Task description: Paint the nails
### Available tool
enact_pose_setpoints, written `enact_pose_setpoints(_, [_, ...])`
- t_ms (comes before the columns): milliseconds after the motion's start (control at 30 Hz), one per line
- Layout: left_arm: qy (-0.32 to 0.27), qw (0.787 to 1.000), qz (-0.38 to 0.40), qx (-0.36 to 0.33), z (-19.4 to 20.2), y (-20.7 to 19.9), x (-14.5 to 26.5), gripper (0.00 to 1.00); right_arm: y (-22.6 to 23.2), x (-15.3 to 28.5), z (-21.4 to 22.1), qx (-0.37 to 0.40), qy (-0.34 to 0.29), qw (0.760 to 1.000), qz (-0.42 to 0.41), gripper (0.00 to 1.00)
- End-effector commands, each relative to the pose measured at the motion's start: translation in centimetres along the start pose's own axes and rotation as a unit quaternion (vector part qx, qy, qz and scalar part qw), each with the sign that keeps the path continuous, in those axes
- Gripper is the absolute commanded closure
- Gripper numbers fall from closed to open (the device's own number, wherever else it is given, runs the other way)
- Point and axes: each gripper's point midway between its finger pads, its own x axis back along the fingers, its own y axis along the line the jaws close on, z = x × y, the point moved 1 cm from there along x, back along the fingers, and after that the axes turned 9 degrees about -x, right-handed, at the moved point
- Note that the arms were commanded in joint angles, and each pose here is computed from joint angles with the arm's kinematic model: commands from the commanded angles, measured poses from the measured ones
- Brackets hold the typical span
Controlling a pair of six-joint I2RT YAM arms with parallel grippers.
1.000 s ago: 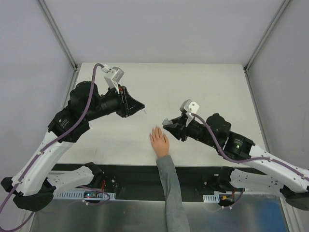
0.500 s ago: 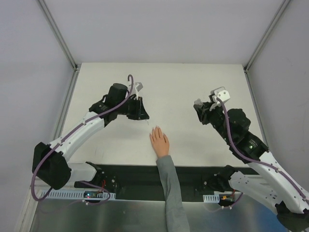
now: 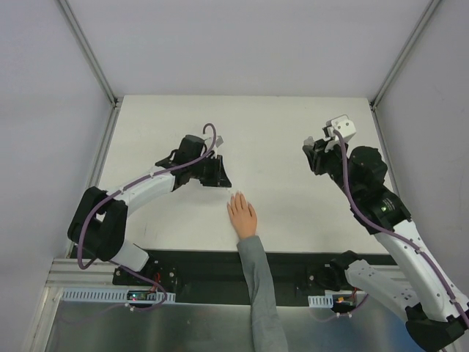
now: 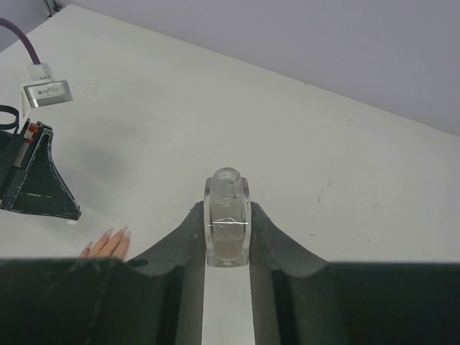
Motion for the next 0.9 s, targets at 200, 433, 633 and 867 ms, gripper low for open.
enact_pose_setpoints(200, [-0.007,0.999,-0.028,0.032,0.7,2.2,-1.7,1.00,0.2,0.0,-1.4,0.014,-0.017,1.000,-0.007,0.99])
enact_pose_setpoints(433, [-0.001,0.998,-0.049,0.037,1.4,3.2,-2.0,1.00,0.1,0.2,-1.0,0.012,-0.015,1.000,-0.006,1.00])
enact_pose_setpoints(633, [0.009,0.997,-0.057,0.041,1.8,3.8,-2.5,1.00,0.2,0.1,-0.7,0.012,-0.010,1.000,-0.009,1.00])
enact_pose_setpoints(867, [0.019,0.997,-0.059,0.050,2.2,4.1,-3.1,1.00,0.2,0.2,-0.8,0.013,-0.012,1.000,-0.009,1.00])
